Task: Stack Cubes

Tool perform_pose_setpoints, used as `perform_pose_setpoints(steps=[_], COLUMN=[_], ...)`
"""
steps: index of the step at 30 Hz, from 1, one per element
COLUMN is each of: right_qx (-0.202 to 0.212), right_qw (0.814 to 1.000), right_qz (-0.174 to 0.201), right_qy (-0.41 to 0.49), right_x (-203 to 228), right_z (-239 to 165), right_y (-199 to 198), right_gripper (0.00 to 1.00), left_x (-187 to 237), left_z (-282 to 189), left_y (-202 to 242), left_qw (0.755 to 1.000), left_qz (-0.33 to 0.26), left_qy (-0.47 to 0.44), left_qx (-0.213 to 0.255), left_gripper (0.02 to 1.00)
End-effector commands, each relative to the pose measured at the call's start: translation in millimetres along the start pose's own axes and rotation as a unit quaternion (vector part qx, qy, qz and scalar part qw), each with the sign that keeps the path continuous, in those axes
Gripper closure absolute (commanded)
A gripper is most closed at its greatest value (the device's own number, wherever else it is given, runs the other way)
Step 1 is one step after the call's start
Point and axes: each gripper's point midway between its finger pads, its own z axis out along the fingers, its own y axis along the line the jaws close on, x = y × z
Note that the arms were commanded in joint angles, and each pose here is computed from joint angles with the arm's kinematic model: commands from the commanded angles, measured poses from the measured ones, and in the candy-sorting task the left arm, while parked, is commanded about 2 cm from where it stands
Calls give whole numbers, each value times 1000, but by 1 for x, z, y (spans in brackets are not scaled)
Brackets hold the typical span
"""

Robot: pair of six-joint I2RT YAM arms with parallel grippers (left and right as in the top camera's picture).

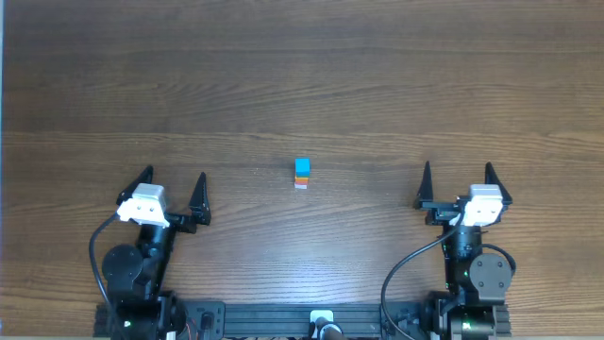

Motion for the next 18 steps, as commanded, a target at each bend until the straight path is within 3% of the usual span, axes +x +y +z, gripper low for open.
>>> perform_pose_setpoints(steps=[1,8,18], right_qx=[-6,-8,-8], right_qw=[1000,997,998], right_qz=[0,1,1], right_qy=[26,71,69], right_x=[22,43,42], right_z=[1,-2,-1], right_y=[3,4,4], right_gripper=[7,9,7], left_x=[1,1,1], left_z=[0,0,0], left_y=[0,0,0], left_qw=[1000,1000,1000], left_qz=[5,5,5], left_qy=[1,1,1], left_qx=[2,2,2], left_gripper=[20,23,20])
